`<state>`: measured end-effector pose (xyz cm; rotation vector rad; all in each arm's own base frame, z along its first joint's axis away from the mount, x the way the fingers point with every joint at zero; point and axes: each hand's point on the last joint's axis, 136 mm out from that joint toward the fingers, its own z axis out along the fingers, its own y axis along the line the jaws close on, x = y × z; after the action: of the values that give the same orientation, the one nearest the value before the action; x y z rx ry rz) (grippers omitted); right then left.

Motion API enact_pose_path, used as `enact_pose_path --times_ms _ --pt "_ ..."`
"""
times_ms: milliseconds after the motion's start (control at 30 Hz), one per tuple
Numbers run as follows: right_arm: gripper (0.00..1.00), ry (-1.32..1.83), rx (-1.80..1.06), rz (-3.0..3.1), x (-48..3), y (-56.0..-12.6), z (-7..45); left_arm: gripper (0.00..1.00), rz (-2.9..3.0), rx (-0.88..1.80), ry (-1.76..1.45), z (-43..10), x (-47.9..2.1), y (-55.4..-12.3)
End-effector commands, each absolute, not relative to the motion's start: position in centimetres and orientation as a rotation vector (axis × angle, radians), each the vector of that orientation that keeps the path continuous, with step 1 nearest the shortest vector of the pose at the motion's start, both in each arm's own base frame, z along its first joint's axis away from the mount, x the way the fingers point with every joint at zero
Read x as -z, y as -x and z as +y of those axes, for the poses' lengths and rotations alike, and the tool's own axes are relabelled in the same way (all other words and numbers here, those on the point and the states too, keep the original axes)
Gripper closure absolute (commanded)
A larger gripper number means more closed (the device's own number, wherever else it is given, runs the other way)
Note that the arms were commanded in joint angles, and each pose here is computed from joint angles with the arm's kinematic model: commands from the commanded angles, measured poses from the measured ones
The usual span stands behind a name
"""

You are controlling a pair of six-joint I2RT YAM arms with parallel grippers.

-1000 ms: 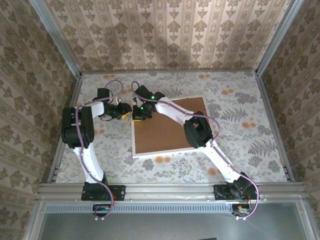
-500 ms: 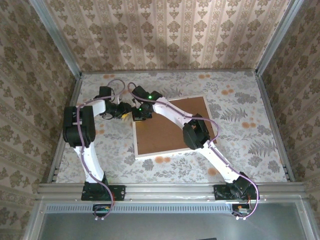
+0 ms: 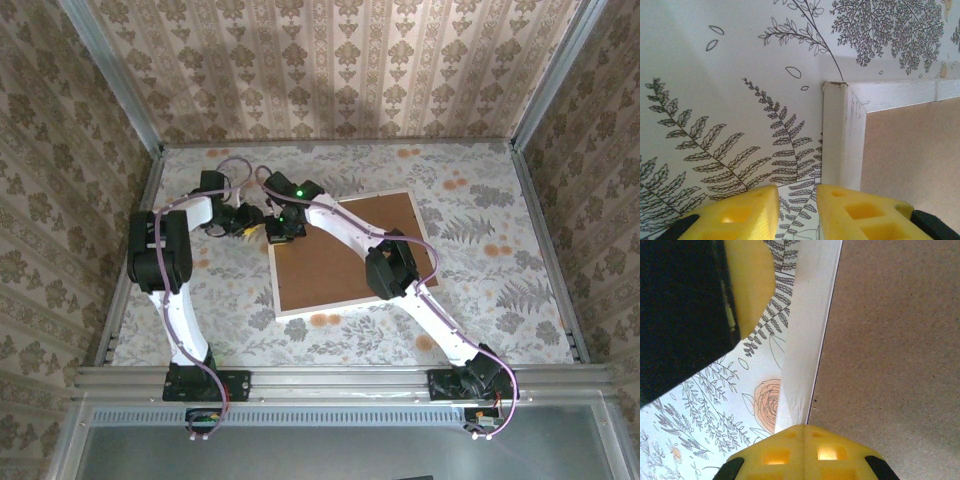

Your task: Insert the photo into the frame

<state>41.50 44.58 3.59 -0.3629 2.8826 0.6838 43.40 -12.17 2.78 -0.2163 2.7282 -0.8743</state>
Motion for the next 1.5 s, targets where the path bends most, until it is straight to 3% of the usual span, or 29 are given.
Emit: enact_pose_path --times_ms 0,400,1033,1467 --pt "1.0 0.265 -0.615 3.062 0.2 -40.6 41.2 0.64 2.72 0.855 0.163 -13.2 -2.0 -43.6" --pt "1.0 0.134 -0.935 3.086 0.2 -41.3 40.7 0.66 2.635 0.933 0.206 -13.9 -4.8 -42.9" --pt "1.0 -0.032 -1.39 2.951 -1.4 -43.1 41.9 0.67 2.686 0.93 0.246 -13.8 -4.5 -37.0" --pt "0.85 0.123 -1.537 2.635 -11.7 -45.7 40.6 0.65 2.698 0.959 0.21 -15.0 -5.0 -36.7"
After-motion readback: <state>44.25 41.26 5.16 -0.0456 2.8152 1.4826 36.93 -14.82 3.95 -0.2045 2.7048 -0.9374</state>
